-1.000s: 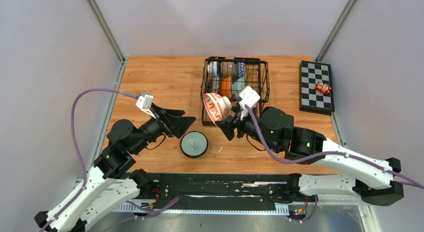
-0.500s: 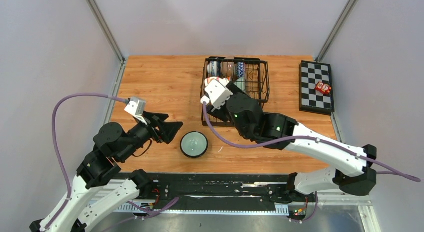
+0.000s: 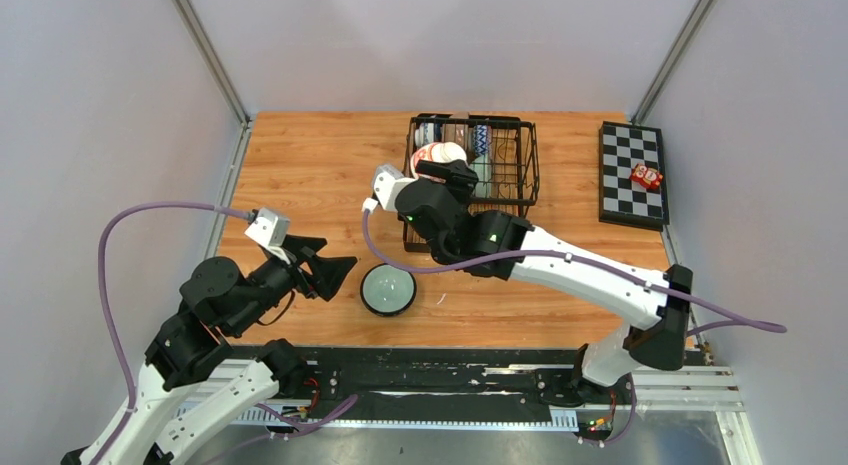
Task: Load the bowls into the dish rack
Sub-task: Turn the bowl upside down on the dish rack.
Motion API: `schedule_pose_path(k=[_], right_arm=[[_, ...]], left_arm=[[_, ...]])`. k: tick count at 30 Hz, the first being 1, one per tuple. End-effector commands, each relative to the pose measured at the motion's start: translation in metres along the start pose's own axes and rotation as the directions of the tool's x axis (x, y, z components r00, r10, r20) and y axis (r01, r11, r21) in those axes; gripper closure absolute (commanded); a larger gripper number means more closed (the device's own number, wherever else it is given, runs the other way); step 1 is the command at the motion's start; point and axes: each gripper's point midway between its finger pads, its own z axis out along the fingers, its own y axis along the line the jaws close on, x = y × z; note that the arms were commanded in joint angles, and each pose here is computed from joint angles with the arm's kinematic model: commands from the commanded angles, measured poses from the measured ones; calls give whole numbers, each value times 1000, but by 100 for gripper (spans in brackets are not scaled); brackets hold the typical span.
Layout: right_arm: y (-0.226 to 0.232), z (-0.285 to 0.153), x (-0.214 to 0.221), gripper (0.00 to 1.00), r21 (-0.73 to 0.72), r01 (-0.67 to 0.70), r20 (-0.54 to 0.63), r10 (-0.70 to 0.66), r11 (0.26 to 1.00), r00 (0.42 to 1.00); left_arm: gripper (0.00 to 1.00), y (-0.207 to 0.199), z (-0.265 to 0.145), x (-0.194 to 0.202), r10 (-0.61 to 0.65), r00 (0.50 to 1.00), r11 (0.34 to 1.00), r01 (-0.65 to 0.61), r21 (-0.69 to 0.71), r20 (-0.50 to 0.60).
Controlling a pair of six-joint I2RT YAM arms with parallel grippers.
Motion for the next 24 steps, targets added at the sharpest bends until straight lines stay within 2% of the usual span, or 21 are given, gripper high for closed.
schedule_pose_path(k=[1,7,24], right_arm=[[-17,5,9,98,48,157,-98,-152,986,984],[-6,16,14,98,-26,248,-147,-249,969,957],[22,38,25,98,-149,278,-184,-303,949,935]], left_arm=[[22,4,-1,14,35,999,999,-35,4,-25],[22,3,3,23,43,998,999,-42,20,-37],[22,11,5,40,56,997,998,-56,6,-50]])
